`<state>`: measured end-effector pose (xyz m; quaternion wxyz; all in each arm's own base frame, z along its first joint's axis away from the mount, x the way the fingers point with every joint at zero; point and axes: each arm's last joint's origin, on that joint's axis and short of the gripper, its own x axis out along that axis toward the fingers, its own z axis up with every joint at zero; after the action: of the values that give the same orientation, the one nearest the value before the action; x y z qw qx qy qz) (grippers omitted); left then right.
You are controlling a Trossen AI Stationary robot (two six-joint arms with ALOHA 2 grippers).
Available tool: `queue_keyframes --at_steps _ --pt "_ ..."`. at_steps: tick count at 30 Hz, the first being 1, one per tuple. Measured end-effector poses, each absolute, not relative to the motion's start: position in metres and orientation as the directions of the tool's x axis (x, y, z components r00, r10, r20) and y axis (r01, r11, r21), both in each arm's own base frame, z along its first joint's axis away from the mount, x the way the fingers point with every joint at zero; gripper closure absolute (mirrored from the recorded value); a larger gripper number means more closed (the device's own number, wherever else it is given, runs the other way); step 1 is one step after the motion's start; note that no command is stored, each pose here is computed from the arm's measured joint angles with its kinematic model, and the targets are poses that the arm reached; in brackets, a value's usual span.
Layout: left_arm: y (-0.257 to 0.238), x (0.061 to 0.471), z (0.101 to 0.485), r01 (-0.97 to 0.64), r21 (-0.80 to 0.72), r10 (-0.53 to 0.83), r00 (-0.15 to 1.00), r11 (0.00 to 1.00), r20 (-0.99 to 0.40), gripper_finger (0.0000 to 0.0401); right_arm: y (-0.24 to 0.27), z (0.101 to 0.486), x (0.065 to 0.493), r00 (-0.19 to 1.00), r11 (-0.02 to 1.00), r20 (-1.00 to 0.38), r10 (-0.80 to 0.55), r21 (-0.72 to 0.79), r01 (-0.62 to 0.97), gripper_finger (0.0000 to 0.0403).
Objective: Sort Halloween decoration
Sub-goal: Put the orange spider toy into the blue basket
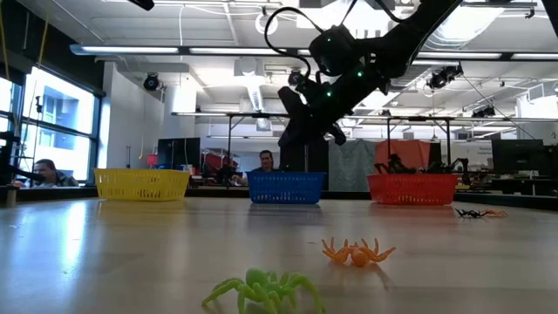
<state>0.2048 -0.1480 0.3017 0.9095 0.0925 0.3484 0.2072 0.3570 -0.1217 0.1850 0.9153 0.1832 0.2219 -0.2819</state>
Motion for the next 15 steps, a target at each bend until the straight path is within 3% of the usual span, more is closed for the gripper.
queue_keyframes --at_steps 6,10,15 --pt "-0.148 0.205 0.301 -0.304 0.301 0.427 0.666 0.904 -0.611 0.0300 -0.117 0.211 0.349 0.754 0.797 -0.544 -0.368 0.233 0.557 0.0271" --pt "-0.148 0.204 0.301 -0.309 0.298 0.429 0.664 0.903 -0.612 0.0300 -0.095 0.250 0.332 0.743 0.842 -0.646 -0.174 0.293 0.453 0.0274" --pt "-0.148 0.204 0.301 -0.332 0.280 0.434 0.663 0.901 -0.611 0.0300 -0.032 0.279 0.298 0.613 0.847 -0.790 0.004 0.329 0.418 0.0291"
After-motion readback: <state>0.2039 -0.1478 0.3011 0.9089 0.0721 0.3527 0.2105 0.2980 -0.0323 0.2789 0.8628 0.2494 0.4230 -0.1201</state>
